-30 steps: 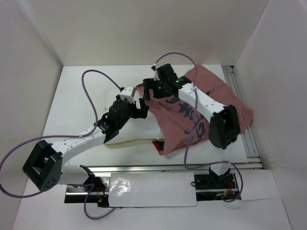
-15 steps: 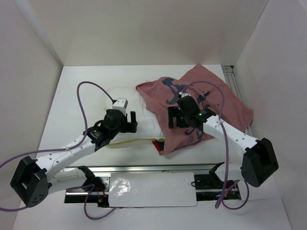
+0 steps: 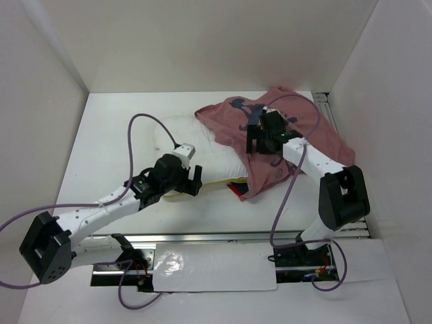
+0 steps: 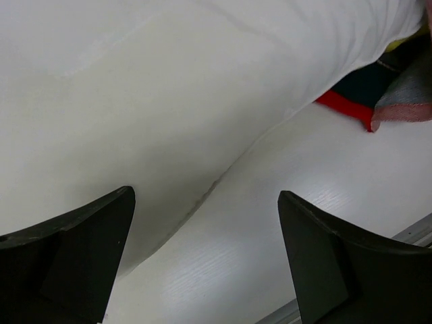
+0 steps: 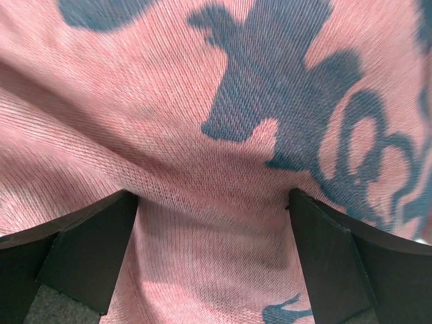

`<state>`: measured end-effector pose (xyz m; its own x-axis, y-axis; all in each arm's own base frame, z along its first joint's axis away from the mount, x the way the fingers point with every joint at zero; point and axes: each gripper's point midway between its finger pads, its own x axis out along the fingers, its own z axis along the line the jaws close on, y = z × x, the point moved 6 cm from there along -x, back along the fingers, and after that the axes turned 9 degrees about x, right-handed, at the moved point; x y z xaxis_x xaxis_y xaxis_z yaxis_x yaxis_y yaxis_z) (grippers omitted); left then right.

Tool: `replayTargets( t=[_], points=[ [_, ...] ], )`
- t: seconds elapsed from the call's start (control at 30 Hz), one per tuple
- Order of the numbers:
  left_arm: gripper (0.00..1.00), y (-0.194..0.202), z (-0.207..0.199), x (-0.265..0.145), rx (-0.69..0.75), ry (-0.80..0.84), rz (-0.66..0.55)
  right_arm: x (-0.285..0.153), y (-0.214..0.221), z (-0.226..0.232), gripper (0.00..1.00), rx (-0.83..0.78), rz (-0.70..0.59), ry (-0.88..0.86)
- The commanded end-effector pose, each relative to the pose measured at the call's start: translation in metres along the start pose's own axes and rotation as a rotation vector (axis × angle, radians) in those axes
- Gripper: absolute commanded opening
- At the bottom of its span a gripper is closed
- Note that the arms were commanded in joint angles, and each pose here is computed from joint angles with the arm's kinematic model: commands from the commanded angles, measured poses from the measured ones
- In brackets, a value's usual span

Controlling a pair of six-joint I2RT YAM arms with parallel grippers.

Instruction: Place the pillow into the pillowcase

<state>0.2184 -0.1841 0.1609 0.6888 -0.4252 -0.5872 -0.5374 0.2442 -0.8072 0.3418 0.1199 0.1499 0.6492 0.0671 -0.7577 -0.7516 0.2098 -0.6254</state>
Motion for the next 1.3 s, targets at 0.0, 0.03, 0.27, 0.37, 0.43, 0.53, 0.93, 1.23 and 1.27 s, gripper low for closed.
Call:
replayTargets(
  t=[0.0, 0.03, 0.27, 0.37, 0.43, 0.53, 0.93, 1.23, 1.27],
  points=[
    [1.0, -0.015, -0.006, 0.009, 0.128, -0.011, 0.009, -0.017, -0.041, 0.012, 1.0, -0.053, -0.14, -0.079],
    [1.0, -0.017, -0.004, 0.012, 0.15, -0.056, 0.007, -0.024, -0.047, 0.016, 1.0, -0.06, -0.156, -0.109],
    [1.0, -0.018, 0.02, 0.038, 0.283, -0.275, 0.105, -0.076, -0.029, 0.022, 1.0, -0.055, -0.107, -0.258],
    [1.0, -0.01, 0.021, 0.049, 0.286, -0.293, 0.165, -0.094, -0.015, 0.022, 1.0, -0.052, -0.082, -0.334],
    [0.95, 0.0, 0.015, 0.061, 0.289, -0.248, 0.195, -0.104, -0.003, 0.027, 1.0, -0.058, -0.041, -0.399],
    [0.6, 0.005, 0.004, 0.076, 0.276, -0.158, 0.186, -0.113, 0.018, 0.03, 1.0, -0.088, 0.036, -0.407],
    [0.0, -0.067, -0.021, 0.037, 0.067, -0.051, -0.011, -0.112, 0.08, 0.032, 0.85, -0.204, 0.146, -0.208],
    [0.0, -0.075, -0.022, 0.018, 0.04, -0.024, -0.079, -0.097, 0.082, 0.016, 0.7, -0.179, 0.126, 0.0],
    [0.0, -0.075, -0.021, 0.018, 0.04, -0.033, -0.081, -0.096, 0.079, 0.013, 0.68, -0.145, 0.118, 0.041]
  ],
)
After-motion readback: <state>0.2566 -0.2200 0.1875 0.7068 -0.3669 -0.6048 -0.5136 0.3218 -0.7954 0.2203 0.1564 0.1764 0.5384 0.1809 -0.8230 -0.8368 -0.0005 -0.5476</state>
